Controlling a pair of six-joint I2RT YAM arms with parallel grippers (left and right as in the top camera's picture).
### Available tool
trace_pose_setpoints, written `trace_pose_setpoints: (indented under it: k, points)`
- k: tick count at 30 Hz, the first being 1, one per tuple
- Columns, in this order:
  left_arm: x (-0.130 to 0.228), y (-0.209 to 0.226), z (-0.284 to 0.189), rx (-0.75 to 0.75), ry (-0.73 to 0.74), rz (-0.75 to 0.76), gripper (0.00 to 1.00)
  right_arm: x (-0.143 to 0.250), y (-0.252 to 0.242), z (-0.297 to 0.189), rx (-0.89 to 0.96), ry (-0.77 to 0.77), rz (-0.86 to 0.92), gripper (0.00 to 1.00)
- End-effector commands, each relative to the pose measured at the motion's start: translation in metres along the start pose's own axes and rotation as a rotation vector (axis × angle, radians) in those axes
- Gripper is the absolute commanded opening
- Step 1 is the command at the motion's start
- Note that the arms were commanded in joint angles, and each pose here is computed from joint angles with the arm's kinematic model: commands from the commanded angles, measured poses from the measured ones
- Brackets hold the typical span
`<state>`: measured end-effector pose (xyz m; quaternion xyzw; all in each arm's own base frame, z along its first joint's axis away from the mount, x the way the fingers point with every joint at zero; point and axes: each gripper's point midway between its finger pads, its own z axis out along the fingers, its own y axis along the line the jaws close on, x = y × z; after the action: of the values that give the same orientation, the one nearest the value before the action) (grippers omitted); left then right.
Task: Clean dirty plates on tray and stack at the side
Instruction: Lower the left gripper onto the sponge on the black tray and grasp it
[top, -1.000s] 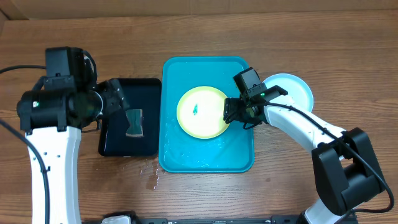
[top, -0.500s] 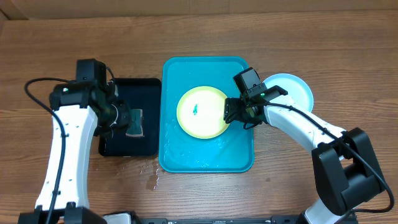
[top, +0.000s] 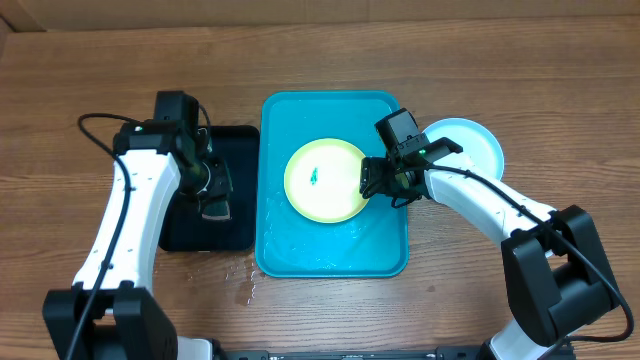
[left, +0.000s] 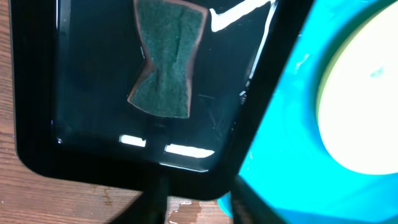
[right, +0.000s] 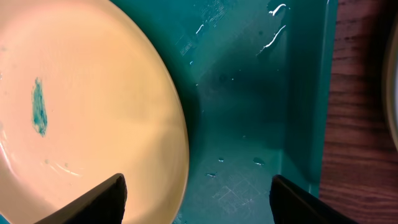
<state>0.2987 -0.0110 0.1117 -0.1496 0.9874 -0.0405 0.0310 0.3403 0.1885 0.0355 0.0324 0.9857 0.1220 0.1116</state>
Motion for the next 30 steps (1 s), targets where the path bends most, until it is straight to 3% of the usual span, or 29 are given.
trace_pose_setpoints:
  k: [1, 5, 13, 17, 23, 30]
  points:
    - [-0.003, 0.01, 0.014, -0.077, 0.018, -0.051, 0.39, -0.001, -0.004, 0.002, 0.012, -0.001, -0.004, 0.75]
    - [-0.009, 0.016, 0.027, -0.117, 0.024, -0.063, 0.45, -0.001, -0.003, 0.002, 0.012, -0.001, -0.004, 0.74]
    - [-0.024, 0.021, 0.048, -0.148, 0.017, -0.069, 0.46, -0.001, -0.003, 0.002, 0.011, -0.002, -0.004, 0.74]
    - [-0.025, 0.021, 0.057, -0.153, 0.033, -0.069, 0.51, -0.001, -0.003, 0.002, 0.011, -0.002, -0.004, 0.74]
    - [-0.023, 0.023, 0.077, -0.168, 0.084, -0.038, 0.37, -0.002, -0.003, 0.002, 0.009, -0.004, -0.004, 0.72]
    - [-0.023, 0.025, 0.096, -0.178, 0.121, -0.009, 0.34, -0.002, -0.003, 0.002, 0.008, -0.005, -0.001, 0.7]
